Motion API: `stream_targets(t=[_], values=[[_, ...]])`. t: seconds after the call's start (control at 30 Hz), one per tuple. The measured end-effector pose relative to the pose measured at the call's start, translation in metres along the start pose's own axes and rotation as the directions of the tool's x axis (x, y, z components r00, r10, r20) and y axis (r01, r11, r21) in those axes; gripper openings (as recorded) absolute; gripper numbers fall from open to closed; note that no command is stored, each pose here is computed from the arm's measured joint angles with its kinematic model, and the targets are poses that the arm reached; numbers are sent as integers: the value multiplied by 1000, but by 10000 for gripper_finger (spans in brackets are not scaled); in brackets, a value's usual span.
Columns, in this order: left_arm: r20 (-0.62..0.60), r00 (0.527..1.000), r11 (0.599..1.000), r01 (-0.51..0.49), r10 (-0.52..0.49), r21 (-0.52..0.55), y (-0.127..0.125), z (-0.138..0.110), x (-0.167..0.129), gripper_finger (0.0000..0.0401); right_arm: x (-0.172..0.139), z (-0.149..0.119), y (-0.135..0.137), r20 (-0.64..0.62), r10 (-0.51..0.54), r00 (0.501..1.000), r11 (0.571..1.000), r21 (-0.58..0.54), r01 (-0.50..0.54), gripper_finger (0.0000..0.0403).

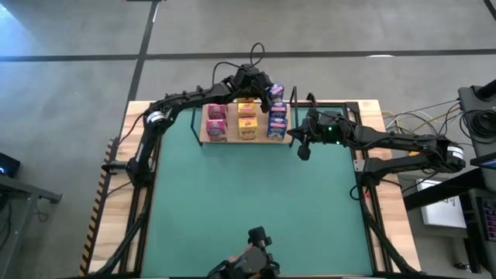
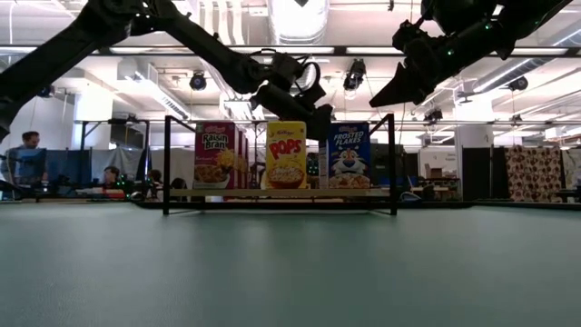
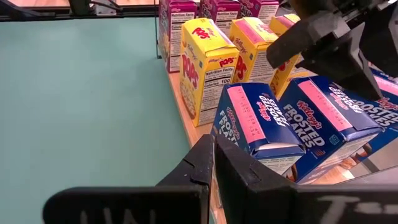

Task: Stack cereal on shelf
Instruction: Adjust the blue cereal boxes on the shelf

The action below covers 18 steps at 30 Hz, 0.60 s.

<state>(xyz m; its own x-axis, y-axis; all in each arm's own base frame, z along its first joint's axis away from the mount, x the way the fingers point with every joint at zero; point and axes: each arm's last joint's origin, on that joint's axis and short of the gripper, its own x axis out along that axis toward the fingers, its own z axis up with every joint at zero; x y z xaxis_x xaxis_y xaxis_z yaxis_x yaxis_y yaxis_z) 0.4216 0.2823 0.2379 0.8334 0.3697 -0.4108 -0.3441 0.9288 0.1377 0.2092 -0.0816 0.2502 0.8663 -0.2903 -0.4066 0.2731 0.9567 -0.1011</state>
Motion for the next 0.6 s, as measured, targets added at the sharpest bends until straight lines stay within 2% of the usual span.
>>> stream_targets(t=[0.2,0.43,0.6], values=[[-22,1000,999,4,-3,39,0,-2,-1,231,0,0,0,0,0,1000,1000,-1,0,9],[-47,999,983,19,-11,183,-1,-3,-2,230,0,0,0,0,0,1000,1000,-1,0,9],[-59,998,979,23,-11,203,2,2,-4,230,0,0,0,-1,0,1000,1000,-10,0,9]])
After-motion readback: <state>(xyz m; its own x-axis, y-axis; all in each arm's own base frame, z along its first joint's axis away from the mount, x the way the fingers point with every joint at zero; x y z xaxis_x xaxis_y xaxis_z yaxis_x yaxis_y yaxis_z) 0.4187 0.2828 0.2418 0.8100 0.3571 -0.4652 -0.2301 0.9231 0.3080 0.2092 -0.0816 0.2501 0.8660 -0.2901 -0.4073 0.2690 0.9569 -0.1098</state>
